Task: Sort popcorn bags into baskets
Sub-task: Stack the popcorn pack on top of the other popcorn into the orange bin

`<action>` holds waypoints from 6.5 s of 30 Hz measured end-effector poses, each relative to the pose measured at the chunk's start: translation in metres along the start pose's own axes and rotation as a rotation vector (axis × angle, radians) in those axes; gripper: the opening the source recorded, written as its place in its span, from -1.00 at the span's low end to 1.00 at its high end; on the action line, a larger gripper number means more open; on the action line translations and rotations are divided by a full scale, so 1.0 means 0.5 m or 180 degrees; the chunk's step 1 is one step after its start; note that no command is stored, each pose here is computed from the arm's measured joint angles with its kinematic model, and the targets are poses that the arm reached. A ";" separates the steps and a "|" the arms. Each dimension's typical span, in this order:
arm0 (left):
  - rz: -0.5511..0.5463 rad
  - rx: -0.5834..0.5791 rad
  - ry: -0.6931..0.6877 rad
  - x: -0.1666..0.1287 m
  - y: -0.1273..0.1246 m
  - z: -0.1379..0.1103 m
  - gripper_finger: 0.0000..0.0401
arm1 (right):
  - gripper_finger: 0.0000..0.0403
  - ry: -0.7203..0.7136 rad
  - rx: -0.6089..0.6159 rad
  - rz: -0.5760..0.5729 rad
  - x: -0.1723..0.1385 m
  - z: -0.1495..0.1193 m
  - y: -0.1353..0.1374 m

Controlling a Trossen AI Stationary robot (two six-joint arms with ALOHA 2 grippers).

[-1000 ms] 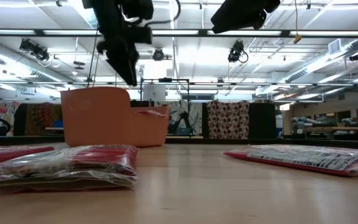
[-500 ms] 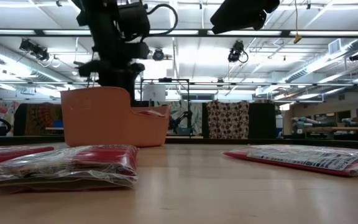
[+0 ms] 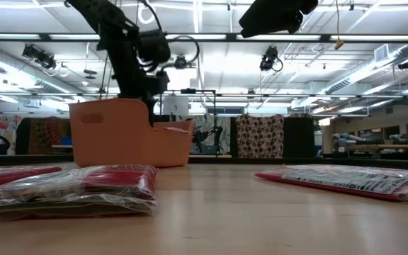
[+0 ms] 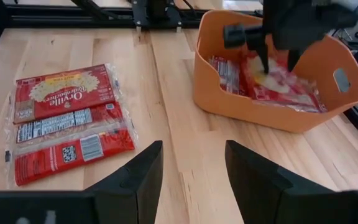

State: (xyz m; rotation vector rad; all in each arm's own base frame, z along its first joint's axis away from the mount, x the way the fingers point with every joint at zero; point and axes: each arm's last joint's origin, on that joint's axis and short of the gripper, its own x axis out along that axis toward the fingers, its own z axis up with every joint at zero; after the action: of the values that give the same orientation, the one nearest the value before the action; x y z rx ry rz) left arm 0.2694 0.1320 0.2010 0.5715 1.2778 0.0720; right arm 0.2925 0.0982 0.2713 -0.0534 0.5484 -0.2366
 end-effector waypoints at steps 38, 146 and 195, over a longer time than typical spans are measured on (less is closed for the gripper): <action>-0.2025 -0.1082 -0.0473 -0.083 -0.065 0.147 -0.32 | -0.11 0.0128 -0.0089 0.0031 0.009 -0.031 -0.001; -0.0685 -0.1942 0.0057 -0.346 -0.651 0.250 -0.98 | -0.11 0.0351 -0.0340 0.0500 -0.004 -0.068 0.033; 0.0042 -0.0129 0.0575 -0.153 -0.044 0.097 -0.93 | -0.11 0.0258 -0.0476 0.0608 -0.018 -0.069 0.054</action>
State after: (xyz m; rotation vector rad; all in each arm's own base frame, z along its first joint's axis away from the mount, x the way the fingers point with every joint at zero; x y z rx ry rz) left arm 0.2849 0.0681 0.2669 0.5480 1.4446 0.1630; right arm 0.2728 0.1272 0.2432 -0.1362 0.6470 -0.0114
